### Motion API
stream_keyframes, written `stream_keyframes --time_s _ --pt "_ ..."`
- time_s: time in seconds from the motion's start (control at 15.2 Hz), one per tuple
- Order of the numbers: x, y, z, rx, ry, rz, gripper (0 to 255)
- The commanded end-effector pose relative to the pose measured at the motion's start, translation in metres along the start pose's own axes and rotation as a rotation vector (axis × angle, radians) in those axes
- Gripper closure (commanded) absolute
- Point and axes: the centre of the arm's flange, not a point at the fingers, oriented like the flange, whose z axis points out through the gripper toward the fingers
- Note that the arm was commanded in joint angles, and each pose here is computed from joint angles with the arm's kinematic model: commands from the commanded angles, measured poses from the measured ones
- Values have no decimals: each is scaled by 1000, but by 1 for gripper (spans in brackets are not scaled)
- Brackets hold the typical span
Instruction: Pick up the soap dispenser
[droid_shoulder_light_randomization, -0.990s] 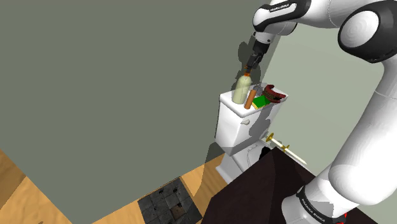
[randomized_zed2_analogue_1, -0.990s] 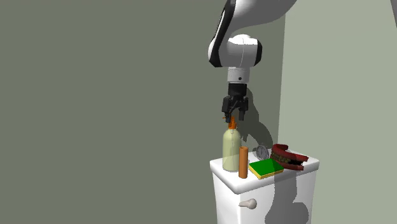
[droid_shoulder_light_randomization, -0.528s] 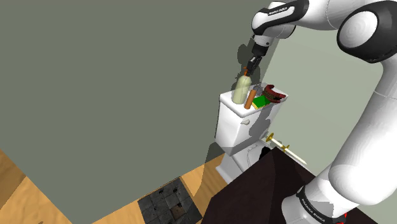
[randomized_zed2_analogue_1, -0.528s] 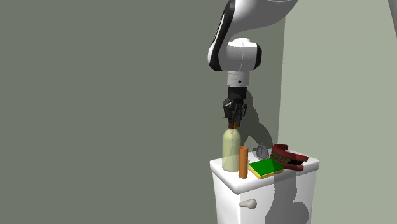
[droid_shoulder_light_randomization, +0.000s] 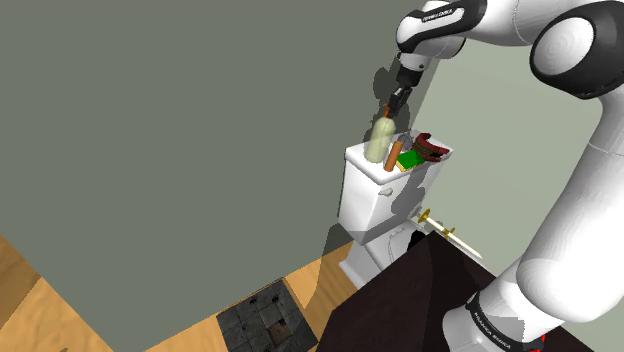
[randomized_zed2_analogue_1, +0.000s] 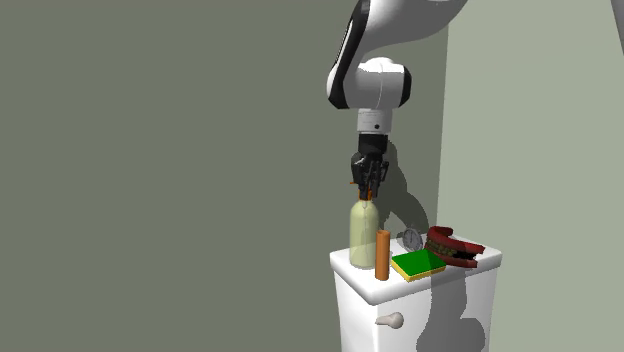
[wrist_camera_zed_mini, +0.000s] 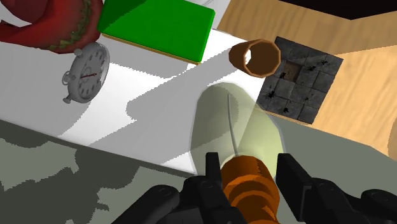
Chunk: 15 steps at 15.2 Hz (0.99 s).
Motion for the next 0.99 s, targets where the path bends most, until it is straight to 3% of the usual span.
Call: stream_keyframes --time_s 0.0,0.92 --pt "0 0 -10 0 0 0 255" --pt "3 0 -74 0 0 0 255"
